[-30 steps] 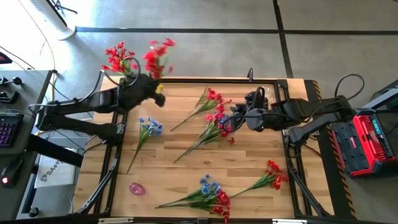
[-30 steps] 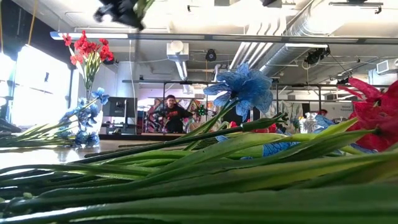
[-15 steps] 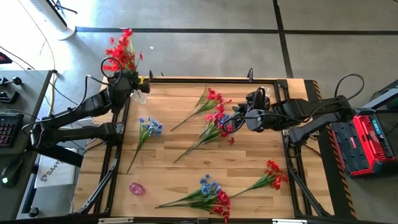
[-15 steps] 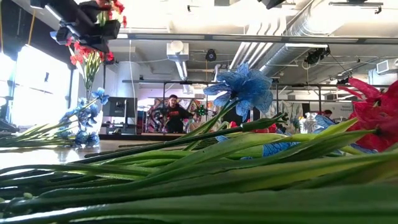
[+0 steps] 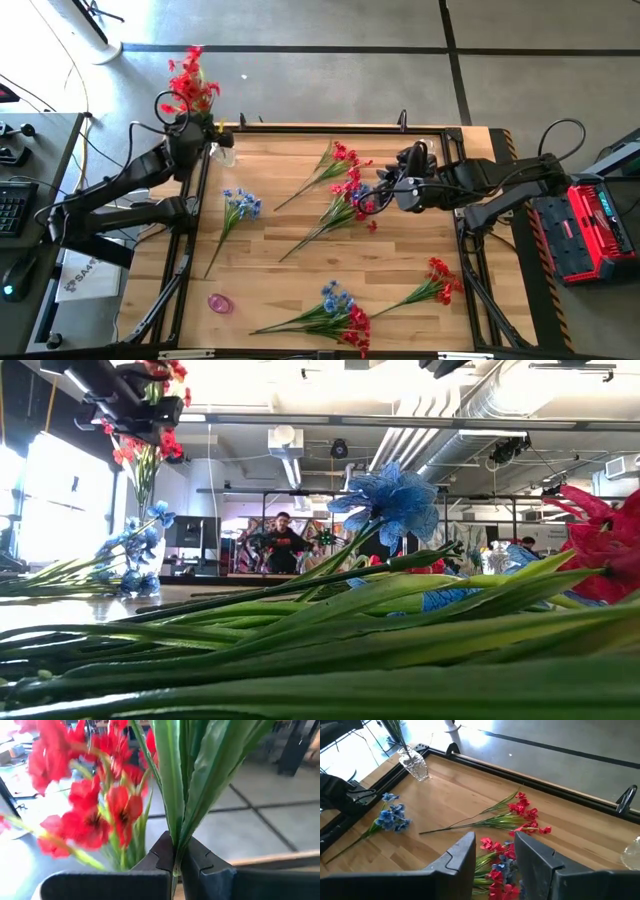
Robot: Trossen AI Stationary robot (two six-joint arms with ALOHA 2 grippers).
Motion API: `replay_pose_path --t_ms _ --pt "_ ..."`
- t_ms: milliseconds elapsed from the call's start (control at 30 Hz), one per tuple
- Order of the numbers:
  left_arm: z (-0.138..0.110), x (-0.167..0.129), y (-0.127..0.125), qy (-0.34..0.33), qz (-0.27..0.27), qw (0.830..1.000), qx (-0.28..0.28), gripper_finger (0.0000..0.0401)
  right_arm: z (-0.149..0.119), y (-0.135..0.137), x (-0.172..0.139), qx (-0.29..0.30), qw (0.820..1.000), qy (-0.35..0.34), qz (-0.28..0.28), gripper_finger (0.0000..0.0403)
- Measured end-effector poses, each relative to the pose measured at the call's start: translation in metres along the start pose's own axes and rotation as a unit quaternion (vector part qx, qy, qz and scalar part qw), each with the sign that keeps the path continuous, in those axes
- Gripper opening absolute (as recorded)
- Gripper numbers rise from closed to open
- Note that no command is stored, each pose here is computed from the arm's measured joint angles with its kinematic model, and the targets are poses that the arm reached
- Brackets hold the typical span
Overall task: Sort flowers into vase by color
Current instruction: Put the middle right red flower into the left transparent vase
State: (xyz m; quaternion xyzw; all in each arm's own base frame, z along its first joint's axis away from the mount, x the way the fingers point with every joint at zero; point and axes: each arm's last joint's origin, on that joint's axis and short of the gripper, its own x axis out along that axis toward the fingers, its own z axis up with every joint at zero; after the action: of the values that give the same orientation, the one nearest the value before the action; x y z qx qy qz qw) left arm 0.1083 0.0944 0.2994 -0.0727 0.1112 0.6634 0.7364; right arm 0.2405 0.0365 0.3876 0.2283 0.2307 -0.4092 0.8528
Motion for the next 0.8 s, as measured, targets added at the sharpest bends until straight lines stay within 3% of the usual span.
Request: replay_pose_path --t_ms 400,600,800 --pt "-0.015 0.001 0.007 0.046 0.028 0.999 -0.002 0.0005 0.001 -0.001 0.001 0.001 1.0 -0.01 -0.008 0.0124" --pt "-0.015 0.004 0.01 0.043 0.043 0.998 -0.017 0.0045 0.0 0.0 0.0 0.005 1.0 -0.009 -0.005 0.0124" --pt "-0.015 0.005 0.009 0.053 0.024 0.998 -0.017 0.0091 -0.012 -0.003 0.005 0.01 1.0 -0.008 -0.026 0.0124"
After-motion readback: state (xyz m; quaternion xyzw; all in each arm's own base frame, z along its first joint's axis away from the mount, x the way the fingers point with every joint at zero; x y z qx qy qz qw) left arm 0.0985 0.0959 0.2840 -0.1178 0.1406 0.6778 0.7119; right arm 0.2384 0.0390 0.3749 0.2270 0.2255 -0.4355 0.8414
